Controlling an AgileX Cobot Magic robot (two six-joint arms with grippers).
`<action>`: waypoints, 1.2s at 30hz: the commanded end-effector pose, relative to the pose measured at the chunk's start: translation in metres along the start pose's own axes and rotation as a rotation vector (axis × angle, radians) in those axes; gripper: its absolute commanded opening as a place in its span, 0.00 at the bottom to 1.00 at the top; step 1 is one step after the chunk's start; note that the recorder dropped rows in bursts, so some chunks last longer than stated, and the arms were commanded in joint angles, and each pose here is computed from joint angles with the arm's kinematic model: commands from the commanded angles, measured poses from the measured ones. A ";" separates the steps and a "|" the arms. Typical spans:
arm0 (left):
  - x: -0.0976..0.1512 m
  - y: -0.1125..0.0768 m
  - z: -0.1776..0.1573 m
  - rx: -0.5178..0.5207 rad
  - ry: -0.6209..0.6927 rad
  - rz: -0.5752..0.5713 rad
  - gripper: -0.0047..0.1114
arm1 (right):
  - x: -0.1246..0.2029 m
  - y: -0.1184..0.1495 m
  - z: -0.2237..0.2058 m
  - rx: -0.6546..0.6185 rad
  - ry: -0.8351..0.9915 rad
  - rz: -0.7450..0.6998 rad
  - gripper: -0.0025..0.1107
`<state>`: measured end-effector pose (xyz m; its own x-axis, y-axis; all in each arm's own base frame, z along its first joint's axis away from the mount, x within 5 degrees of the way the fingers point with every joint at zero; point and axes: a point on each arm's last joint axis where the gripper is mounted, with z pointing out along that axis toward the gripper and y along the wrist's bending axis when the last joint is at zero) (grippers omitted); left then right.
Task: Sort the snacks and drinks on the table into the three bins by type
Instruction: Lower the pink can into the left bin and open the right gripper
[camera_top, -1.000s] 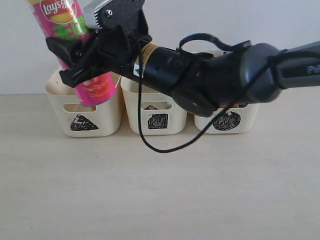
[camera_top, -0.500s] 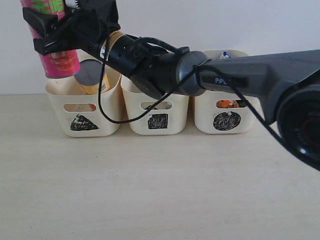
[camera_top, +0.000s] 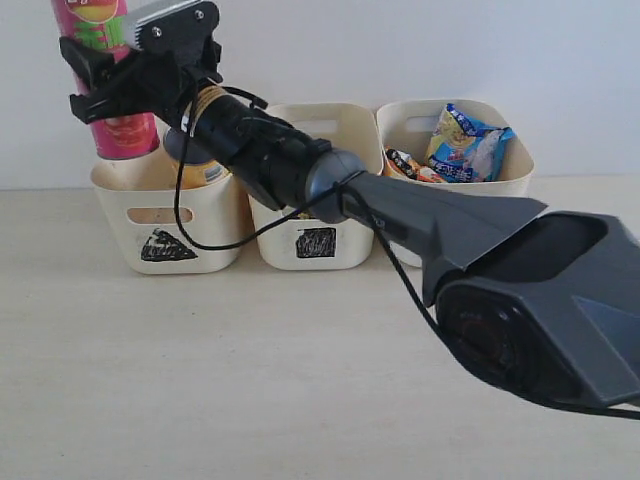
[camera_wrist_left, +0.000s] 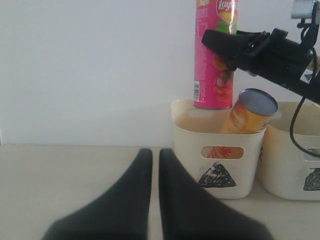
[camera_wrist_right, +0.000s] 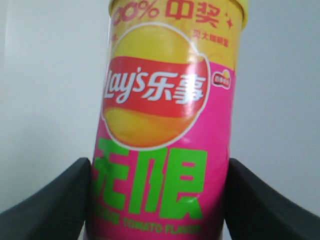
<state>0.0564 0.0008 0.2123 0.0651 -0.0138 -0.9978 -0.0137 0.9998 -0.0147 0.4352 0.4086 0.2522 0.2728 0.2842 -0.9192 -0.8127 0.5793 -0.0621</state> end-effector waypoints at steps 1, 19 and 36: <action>0.000 0.000 0.000 -0.004 -0.011 -0.014 0.08 | 0.016 -0.003 0.000 0.026 0.037 -0.048 0.02; 0.000 0.000 0.000 -0.004 -0.011 -0.014 0.08 | 0.028 -0.008 -0.001 0.070 0.149 -0.099 0.59; 0.000 0.000 0.000 -0.004 -0.011 -0.014 0.08 | -0.001 -0.025 0.000 0.211 0.445 -0.143 0.02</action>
<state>0.0564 0.0008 0.2123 0.0651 -0.0138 -0.9978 -0.0137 0.9998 -0.0147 0.4537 0.4047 0.2323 0.1466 -0.0378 -0.9885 -0.6965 0.7056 -0.1303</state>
